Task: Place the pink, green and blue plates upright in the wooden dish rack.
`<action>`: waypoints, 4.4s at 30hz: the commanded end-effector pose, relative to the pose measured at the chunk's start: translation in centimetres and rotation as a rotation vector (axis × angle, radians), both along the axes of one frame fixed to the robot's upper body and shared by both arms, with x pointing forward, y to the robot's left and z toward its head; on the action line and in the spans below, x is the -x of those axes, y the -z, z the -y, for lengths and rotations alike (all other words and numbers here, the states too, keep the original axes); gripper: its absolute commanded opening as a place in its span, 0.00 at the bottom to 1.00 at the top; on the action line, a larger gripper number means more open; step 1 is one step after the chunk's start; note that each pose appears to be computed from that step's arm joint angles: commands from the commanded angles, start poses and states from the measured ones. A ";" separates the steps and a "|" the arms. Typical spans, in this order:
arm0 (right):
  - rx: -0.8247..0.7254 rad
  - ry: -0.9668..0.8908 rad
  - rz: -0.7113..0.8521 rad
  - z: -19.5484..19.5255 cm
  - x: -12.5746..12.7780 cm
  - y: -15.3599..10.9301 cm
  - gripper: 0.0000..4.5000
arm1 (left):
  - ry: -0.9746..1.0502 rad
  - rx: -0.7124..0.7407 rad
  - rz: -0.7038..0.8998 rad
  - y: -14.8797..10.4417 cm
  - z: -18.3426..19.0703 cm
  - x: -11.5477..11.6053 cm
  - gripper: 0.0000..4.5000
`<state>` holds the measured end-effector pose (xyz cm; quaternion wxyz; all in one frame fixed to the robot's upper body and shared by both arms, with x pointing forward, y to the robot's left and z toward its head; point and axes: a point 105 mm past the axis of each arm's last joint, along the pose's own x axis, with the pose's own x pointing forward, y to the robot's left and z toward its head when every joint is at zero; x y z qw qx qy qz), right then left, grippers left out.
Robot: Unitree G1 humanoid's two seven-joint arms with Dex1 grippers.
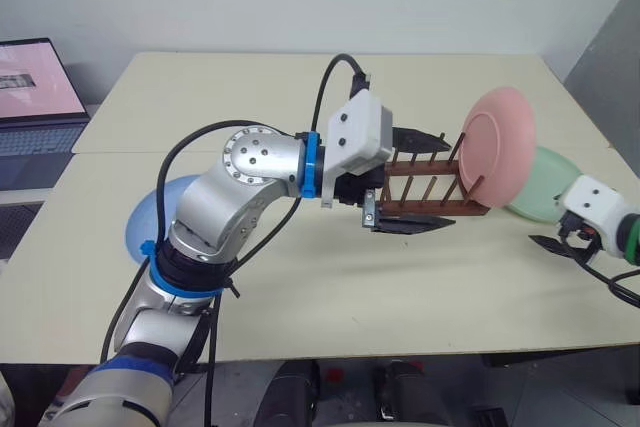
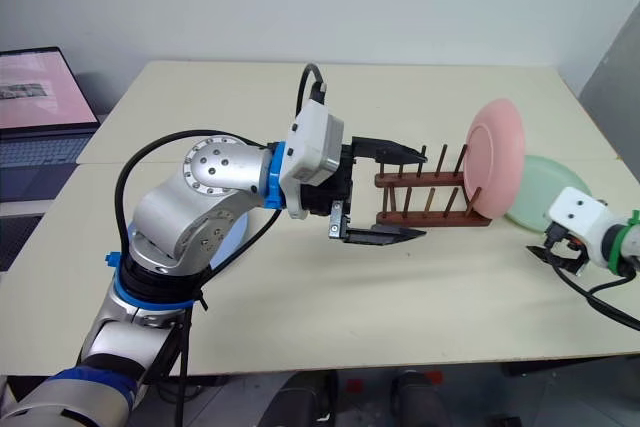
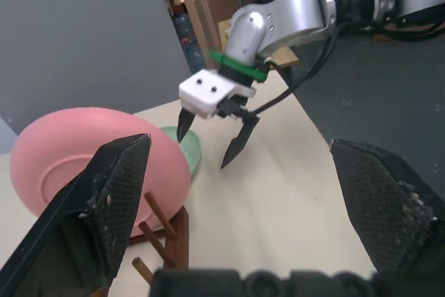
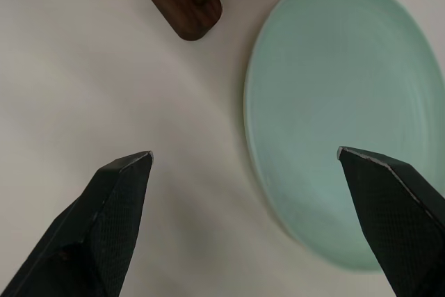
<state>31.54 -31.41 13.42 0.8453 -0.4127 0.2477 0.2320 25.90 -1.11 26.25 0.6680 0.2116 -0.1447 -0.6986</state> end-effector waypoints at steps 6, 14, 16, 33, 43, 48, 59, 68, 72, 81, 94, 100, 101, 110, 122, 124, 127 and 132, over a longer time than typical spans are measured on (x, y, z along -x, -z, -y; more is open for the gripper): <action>-0.005 0.099 0.022 1.3 -3.1 0.8 0.99 | 0.021 0.025 0.059 -1.0 0.6 0.4 1.00; -0.042 0.117 -0.037 0.9 -3.8 2.3 0.62 | 0.028 0.021 0.053 -0.8 0.6 0.5 1.00; -0.043 0.121 -0.046 0.9 -3.8 2.5 0.47 | 0.030 0.018 0.050 -0.7 0.6 0.5 1.00; 0.033 0.181 0.144 3.3 -1.0 -4.0 0.00 | 0.014 0.050 -0.040 -1.1 -2.2 0.0 1.00; 0.018 0.107 0.601 0.4 0.6 -17.8 0.00 | -0.166 0.054 -0.056 -1.1 -6.1 -2.5 1.00; -0.303 -0.199 0.754 -8.4 1.3 -22.9 0.00 | -0.222 0.076 -0.064 -1.5 -7.7 -3.1 1.00; -1.019 -0.478 0.466 -17.0 3.6 -22.5 0.00 | -0.228 0.037 -0.082 -0.7 -9.1 -2.3 1.00; -1.264 -0.353 0.250 -16.0 1.9 -18.6 0.00 | -0.192 0.063 -0.102 -0.6 -8.4 -1.7 1.00; -1.289 -0.305 0.161 -15.7 1.5 -16.6 0.00 | -0.178 0.059 -0.108 -0.3 -8.1 -1.5 1.00; -1.253 -0.219 0.093 -15.0 0.7 -13.8 0.00 | -0.172 0.051 -0.114 0.0 -8.1 -1.3 1.00; -1.216 -0.055 0.105 -13.5 -1.3 -12.7 0.06 | -0.169 0.052 -0.110 0.1 -8.0 -1.4 1.00; -1.121 -0.073 0.180 -13.5 -1.0 -14.0 0.49 | -0.173 0.053 -0.110 0.1 -8.1 -1.5 1.00; -1.099 -0.080 0.195 -13.5 -0.9 -14.3 0.56 | -0.174 0.053 -0.110 0.1 -8.1 -1.5 1.00; -0.734 -0.151 0.404 -11.4 -0.1 -17.9 1.00 | -0.223 0.075 -0.125 0.1 -8.5 -2.1 1.00; -0.519 -0.553 0.210 -15.6 3.4 -16.2 1.00 | -0.639 0.071 -0.155 2.6 -15.1 -4.1 1.00; -0.500 -0.627 0.163 -16.8 3.9 -15.5 1.00 | -0.756 0.085 -0.163 3.1 -16.9 -4.4 1.00; -0.485 -0.721 0.114 -18.2 4.6 -14.9 1.00 | -0.942 0.128 -0.177 3.6 -19.7 -4.9 1.00; -0.521 -0.873 0.069 -21.0 4.9 -14.8 1.00 | -1.412 0.412 -0.247 4.9 -27.5 -4.7 1.00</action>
